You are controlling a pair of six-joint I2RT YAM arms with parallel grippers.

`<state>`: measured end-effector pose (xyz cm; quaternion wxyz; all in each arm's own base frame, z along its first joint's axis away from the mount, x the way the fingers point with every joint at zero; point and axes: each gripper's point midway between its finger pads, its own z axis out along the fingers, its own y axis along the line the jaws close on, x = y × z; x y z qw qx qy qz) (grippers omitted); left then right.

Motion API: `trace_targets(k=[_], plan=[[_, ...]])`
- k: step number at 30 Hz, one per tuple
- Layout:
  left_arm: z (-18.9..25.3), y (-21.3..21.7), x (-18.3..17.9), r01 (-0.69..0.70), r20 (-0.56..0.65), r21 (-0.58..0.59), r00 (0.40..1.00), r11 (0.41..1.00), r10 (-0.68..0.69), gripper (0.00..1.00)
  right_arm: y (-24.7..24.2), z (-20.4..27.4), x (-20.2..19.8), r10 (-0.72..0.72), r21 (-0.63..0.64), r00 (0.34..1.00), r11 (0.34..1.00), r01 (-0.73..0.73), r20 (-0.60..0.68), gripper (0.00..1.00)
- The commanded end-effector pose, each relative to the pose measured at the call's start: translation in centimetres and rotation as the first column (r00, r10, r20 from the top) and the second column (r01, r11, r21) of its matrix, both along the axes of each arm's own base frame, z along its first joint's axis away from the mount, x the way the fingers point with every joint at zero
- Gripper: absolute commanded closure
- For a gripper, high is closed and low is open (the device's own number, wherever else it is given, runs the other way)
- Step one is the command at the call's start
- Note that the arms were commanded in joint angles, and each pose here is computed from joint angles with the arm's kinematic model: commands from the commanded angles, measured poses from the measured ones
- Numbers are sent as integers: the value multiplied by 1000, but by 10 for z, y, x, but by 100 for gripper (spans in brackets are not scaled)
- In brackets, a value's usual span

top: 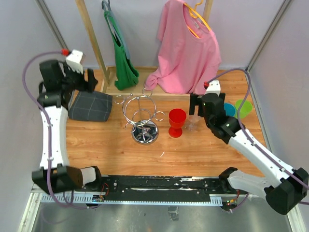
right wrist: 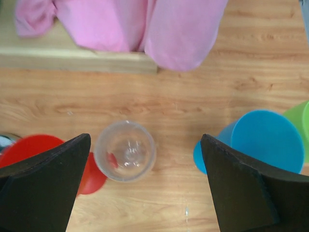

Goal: Take the wine glass off the wine glass rack

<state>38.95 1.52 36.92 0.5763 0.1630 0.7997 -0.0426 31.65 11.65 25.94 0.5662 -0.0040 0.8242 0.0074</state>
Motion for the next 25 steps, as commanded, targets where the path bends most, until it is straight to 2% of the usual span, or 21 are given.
trace_targets(k=[1, 7, 16, 25], plan=[[-5, -25, -34, 53, 154, -80, 987, 995, -40, 21, 2, 2, 14, -19, 7, 991, 1000, 18, 134, 2], [-36, -25, -53, -5, 131, -145, 991, 989, 24, 20, -3, -1, 14, -47, -49, 993, 997, 53, 111, 2], [-54, -23, -47, -19, 88, -161, 996, 987, 33, 20, -23, -7, 8, -170, -55, 982, 983, 175, 84, 2], [-67, -18, -40, -48, 62, -166, 996, 985, 59, 19, -33, -24, 0, -215, -76, 975, 973, 219, 51, 2]])
